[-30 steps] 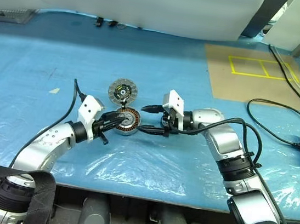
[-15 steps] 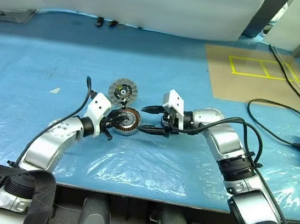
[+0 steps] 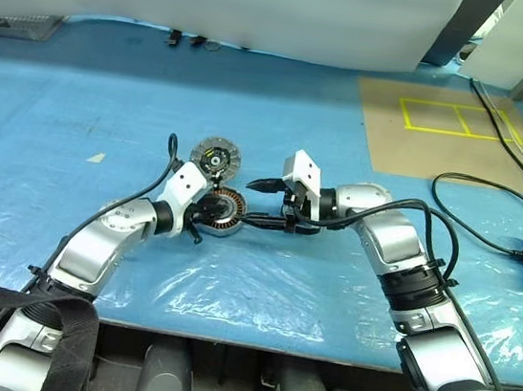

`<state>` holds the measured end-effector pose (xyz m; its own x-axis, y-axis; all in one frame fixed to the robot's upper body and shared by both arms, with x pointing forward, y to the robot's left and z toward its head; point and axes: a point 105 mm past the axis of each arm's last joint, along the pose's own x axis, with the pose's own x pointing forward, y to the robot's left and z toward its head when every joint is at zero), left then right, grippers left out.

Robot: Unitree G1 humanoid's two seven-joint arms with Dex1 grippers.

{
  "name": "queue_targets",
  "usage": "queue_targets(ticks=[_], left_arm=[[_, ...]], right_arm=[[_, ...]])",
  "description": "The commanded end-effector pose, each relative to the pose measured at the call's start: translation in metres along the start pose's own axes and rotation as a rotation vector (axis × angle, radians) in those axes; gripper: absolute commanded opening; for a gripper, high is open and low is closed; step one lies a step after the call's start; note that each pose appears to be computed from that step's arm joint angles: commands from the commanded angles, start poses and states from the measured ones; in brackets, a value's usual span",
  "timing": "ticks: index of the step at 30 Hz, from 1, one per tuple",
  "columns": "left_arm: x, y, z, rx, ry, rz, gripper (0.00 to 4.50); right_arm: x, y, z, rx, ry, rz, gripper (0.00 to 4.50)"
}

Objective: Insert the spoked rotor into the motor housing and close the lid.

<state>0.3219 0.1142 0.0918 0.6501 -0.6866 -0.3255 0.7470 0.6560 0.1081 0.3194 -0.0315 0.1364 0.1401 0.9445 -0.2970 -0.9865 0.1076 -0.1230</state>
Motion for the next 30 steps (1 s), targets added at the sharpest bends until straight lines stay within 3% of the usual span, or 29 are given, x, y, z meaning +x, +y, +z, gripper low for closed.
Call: queue_targets(ticks=[1, 30], left_arm=[[0.001, 0.002, 0.002, 0.016, 0.003, 0.002, 0.71], [-0.010, -0.002, 0.007, -0.015, 0.043, -0.015, 0.71]], right_arm=[[0.000, 0.000, 0.019, -0.058, -0.035, 0.005, 3.55], [0.002, -0.005, 0.015, -0.060, -0.016, -0.001, 3.55]])
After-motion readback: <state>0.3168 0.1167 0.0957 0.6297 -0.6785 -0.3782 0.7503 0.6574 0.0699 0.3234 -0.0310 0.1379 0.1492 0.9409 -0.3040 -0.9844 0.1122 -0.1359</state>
